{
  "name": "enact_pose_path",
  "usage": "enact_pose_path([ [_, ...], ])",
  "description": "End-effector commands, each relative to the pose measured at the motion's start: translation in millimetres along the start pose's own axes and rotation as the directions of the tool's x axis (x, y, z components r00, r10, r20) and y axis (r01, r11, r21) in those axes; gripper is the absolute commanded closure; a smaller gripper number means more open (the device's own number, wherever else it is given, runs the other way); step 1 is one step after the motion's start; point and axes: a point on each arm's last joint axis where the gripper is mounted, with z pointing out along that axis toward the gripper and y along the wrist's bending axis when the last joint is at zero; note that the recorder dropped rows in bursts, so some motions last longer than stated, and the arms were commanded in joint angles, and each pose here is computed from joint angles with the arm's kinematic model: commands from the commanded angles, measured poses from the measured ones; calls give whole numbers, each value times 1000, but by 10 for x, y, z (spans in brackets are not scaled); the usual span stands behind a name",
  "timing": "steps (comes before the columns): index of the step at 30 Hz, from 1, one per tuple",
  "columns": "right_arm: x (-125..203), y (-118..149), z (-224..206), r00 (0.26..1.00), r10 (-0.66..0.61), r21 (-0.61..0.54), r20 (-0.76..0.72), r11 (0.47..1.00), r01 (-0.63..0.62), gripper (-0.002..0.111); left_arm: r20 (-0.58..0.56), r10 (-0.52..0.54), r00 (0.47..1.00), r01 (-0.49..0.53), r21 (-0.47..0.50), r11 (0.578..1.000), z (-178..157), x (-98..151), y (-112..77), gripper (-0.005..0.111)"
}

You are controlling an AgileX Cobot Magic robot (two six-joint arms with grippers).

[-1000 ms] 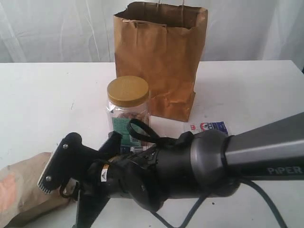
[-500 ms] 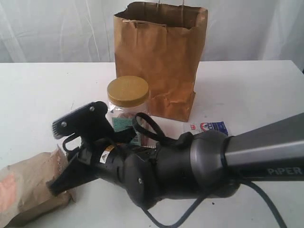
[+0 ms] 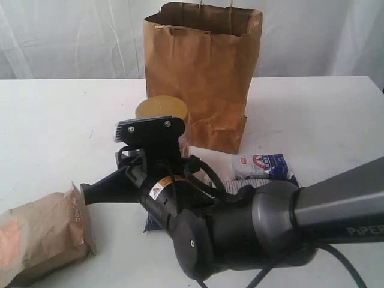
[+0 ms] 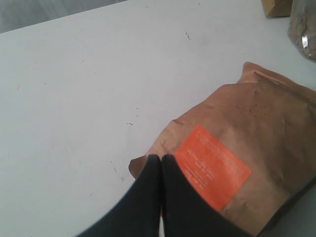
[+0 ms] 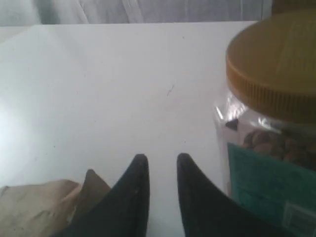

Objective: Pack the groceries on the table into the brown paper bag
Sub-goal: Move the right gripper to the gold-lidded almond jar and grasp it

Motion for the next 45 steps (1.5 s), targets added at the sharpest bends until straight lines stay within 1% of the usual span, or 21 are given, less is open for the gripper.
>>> enact_pose_path([
  [1, 200, 39, -93, 994, -23, -33, -104, 999, 20, 73, 5, 5, 1000, -5, 5, 1000, 1, 5, -4, 107],
  [3, 303, 51, -139, 985, -36, -46, -170, 999, 29, 54, 5, 5, 1000, -5, 5, 1000, 1, 5, -4, 107],
  [5, 360, 42, -167, 975, -24, -49, -223, 999, 14, 31, 5, 5, 1000, -5, 5, 1000, 1, 5, -4, 107],
  [7, 362, 45, -173, 973, -17, -50, -232, 999, 6, 16, 5, 5, 1000, -5, 5, 1000, 1, 5, -4, 107],
  [9, 337, 49, -178, 976, -19, -54, -218, 999, 7, 9, 5, 5, 1000, -5, 5, 1000, 1, 5, -4, 107],
  [14, 257, 56, -173, 989, -49, -63, -143, 997, 41, 8, 5, 5, 1000, -5, 5, 1000, 1, 5, -4, 107],
  [18, 227, 24, -159, 992, -50, -51, -120, 998, 44, 8, 5, 5, 1000, -5, 5, 1000, 1, 5, -4, 107],
  [19, 222, 6, -153, 991, -68, -46, -118, 997, 63, 8, 5, 5, 1000, -5, 5, 1000, 1, 5, -4, 107],
  [21, 225, -15, -148, 976, -183, -50, -122, 983, 178, 8, 5, 5, 1000, -5, 5, 1000, 1, 5, -4, 107],
  [22, 224, -32, -146, 952, -280, -49, -122, 960, 276, 8, 5, 5, 1000, -5, 5, 1000, 1, 5, -4, 107],
  [24, 231, -67, -147, 922, -361, -27, -137, 932, 361, 8, 5, 5, 1000, -5, 5, 1000, 1, 5, -4, 107],
  [25, 227, -86, -147, 917, -373, -8, -141, 927, 376, 8, 5, 5, 1000, -5, 5, 1000, 1, 5, -4, 107],
  [27, 211, -116, -144, 932, -338, 35, -131, 938, 345, 8, 5, 5, 1000, -5, 5, 1000, 1, 5, -4, 107],
  [29, 208, -169, -131, 948, -295, 102, -117, 946, 307, 8, 5, 5, 1000, -5, 5, 1000, 1, 5, -4, 107],
  [31, 230, -264, -123, 970, -212, 205, -118, 951, 233, 8, 5, 5, 1000, -5, 5, 1000, 1, 5, -4, 107],
  [33, 276, -334, -110, 986, -121, 271, -118, 951, 149, 8, 5, 5, 1000, -5, 5, 1000, 1, 5, -4, 107],
  [36, 288, -355, -81, 996, -43, 302, -75, 951, 64, 8, 5, 5, 1000, -5, 5, 1000, 1, 5, -4, 107],
  [38, 273, -351, -49, 998, -27, 313, -53, 949, 42, 8, 5, 5, 1000, -5, 5, 1000, 1, 5, -4, 107],
  [41, 263, -328, 17, 998, -28, 308, -48, 951, 42, 8, 5, 5, 1000, -5, 5, 1000, 1, 5, -4, 107],
  [45, 298, -290, 109, 996, -64, 292, -56, 953, 78, 8, 5, 5, 1000, -5, 5, 1000, 1, 5, -4, 107],
])
